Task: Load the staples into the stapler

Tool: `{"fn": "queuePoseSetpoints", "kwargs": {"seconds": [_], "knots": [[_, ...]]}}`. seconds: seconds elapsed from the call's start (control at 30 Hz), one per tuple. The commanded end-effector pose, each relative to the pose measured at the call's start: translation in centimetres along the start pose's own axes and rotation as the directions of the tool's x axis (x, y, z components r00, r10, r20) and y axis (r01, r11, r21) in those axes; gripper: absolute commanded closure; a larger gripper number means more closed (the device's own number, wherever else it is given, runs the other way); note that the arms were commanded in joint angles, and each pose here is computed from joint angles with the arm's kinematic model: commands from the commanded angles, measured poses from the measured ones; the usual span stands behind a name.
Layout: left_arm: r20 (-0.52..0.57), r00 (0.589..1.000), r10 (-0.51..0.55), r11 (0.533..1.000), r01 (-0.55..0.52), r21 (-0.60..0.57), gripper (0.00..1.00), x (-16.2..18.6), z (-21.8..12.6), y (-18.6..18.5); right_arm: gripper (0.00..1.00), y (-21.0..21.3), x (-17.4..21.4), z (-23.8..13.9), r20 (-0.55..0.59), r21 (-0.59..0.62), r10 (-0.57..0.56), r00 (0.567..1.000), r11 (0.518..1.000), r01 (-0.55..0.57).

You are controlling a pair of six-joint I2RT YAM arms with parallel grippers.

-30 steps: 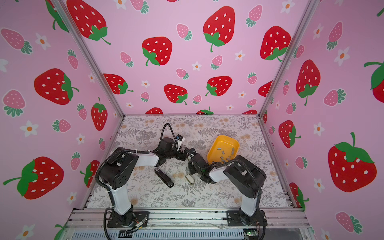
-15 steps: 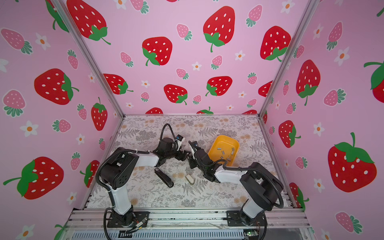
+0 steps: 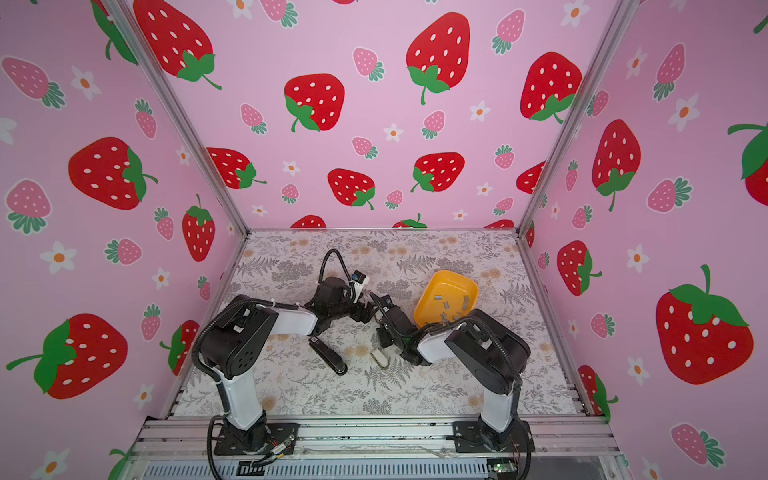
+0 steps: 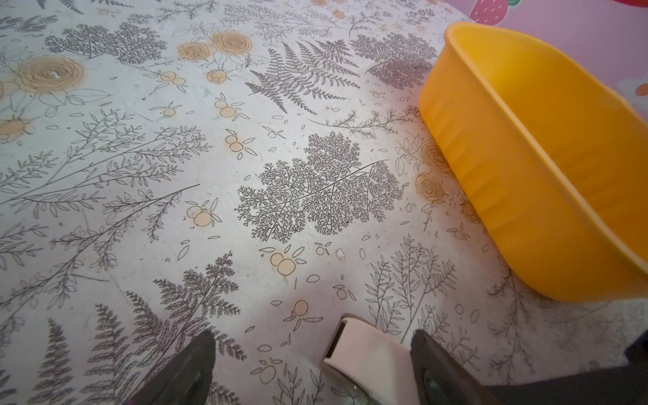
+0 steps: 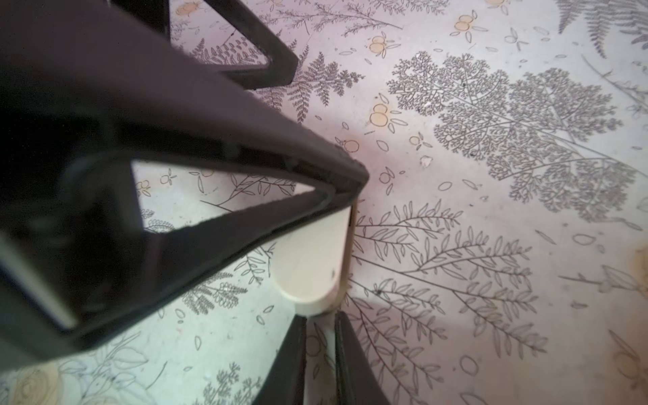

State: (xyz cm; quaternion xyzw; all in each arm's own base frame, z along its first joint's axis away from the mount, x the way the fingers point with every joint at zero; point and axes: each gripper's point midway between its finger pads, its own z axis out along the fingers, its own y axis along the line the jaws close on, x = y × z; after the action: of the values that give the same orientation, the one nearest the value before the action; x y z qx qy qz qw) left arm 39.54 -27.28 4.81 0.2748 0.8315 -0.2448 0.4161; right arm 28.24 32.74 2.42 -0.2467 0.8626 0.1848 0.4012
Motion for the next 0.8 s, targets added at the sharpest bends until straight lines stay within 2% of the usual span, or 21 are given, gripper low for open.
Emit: {"fn": "queuePoseSetpoints", "kwargs": {"seconds": [0.0, 0.17, 0.3, 0.53, 0.77], "knots": [[-0.1, 0.995, 0.014, 1.0, -0.015, -0.013, 0.12, 3.7, 0.1, 0.2, 0.81, -0.1, -1.9, -2.0, 0.072, -0.006, 0.024, 0.997, 1.0, -0.023], [-0.099, 0.995, 0.02, 0.999, -0.023, -0.026, 0.13, 3.8, 0.1, 0.4, 0.8, 0.4, -5.9, -4.5, 0.17, -0.02, 0.012, 0.985, 1.0, -0.009], [-0.093, 0.995, 0.021, 0.999, -0.024, -0.031, 0.13, 3.9, 0.0, 0.5, 0.81, 0.7, -7.2, -4.3, 0.198, -0.022, 0.013, 0.98, 1.0, -0.009], [-0.087, 0.996, 0.03, 0.999, -0.033, -0.025, 0.14, 4.2, -0.1, 0.4, 0.85, 0.3, -3.8, 0.4, 0.088, 0.017, -0.015, 0.996, 1.0, 0.014], [-0.089, 0.996, 0.028, 0.999, -0.031, -0.029, 0.14, 4.2, -0.1, 0.4, 0.86, 0.3, -0.5, 1.4, 0.034, -0.002, 0.008, 0.999, 1.0, -0.008]]}}
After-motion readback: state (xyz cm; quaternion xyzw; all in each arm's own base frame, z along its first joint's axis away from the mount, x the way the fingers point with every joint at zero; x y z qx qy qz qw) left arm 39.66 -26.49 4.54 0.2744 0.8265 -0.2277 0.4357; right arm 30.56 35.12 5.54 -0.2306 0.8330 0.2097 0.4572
